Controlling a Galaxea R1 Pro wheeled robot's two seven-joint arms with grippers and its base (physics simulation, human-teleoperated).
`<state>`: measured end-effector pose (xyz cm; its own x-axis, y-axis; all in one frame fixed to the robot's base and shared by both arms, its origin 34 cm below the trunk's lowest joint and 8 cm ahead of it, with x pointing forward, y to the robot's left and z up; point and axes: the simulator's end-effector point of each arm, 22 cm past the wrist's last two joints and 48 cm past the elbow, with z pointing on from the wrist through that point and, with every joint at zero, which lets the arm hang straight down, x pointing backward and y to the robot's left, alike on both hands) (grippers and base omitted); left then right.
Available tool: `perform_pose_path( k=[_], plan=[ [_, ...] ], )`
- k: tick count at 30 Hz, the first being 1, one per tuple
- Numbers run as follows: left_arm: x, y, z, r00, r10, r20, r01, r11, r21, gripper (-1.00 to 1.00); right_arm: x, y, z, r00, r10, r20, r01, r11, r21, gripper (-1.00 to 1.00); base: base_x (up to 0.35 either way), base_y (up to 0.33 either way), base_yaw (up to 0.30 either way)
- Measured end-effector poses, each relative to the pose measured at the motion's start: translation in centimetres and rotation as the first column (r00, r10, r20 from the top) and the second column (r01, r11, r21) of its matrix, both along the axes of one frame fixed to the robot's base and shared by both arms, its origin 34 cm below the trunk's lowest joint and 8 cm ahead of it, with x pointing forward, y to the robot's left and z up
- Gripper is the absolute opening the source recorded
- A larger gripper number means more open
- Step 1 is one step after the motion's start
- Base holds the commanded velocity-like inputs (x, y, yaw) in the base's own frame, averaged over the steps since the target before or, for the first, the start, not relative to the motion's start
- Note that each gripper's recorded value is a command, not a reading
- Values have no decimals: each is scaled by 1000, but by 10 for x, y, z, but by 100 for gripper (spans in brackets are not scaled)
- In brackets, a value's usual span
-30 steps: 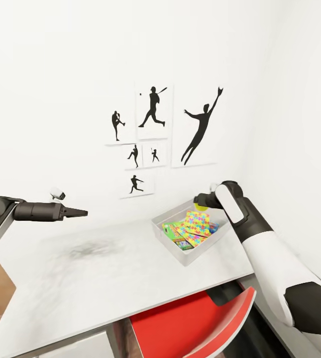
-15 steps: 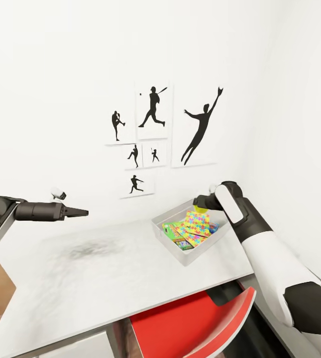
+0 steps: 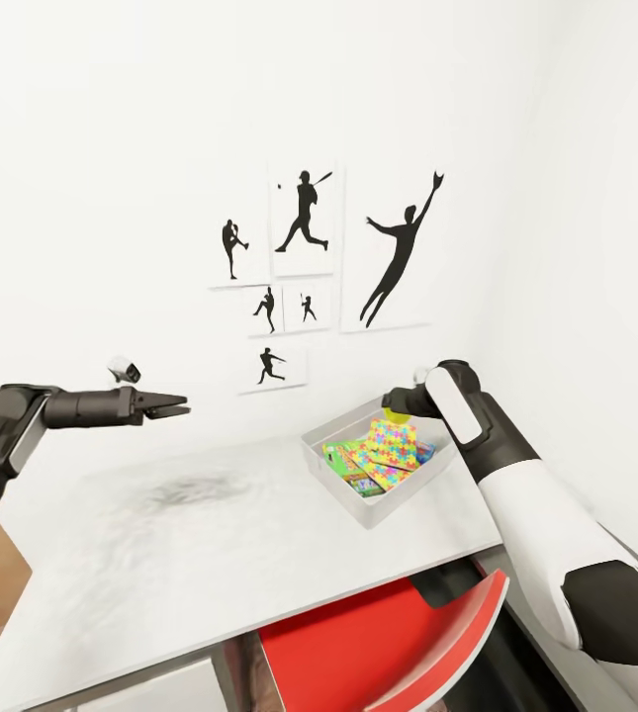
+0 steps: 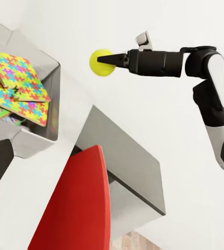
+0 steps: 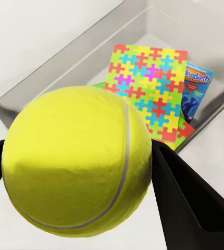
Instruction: Put all the toys in the child's room - the three board games (two on the bed and one on the table), the two jigsaw puzzles on the table, and the tennis ball on the table - inside the toy box on the table in the child's room.
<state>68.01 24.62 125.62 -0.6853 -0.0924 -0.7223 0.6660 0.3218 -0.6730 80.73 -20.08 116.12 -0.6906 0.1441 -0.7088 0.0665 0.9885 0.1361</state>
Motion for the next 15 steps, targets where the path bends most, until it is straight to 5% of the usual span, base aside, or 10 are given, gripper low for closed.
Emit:
perform_pose_path(
  k=[15],
  plan=[
    [7, 0, -3, 1000, 3, -8, -3, 999, -38, 100, 6, -3, -14, 1000, -12, -9, 12, 1000, 1, -100, 0, 0, 0]
  ],
)
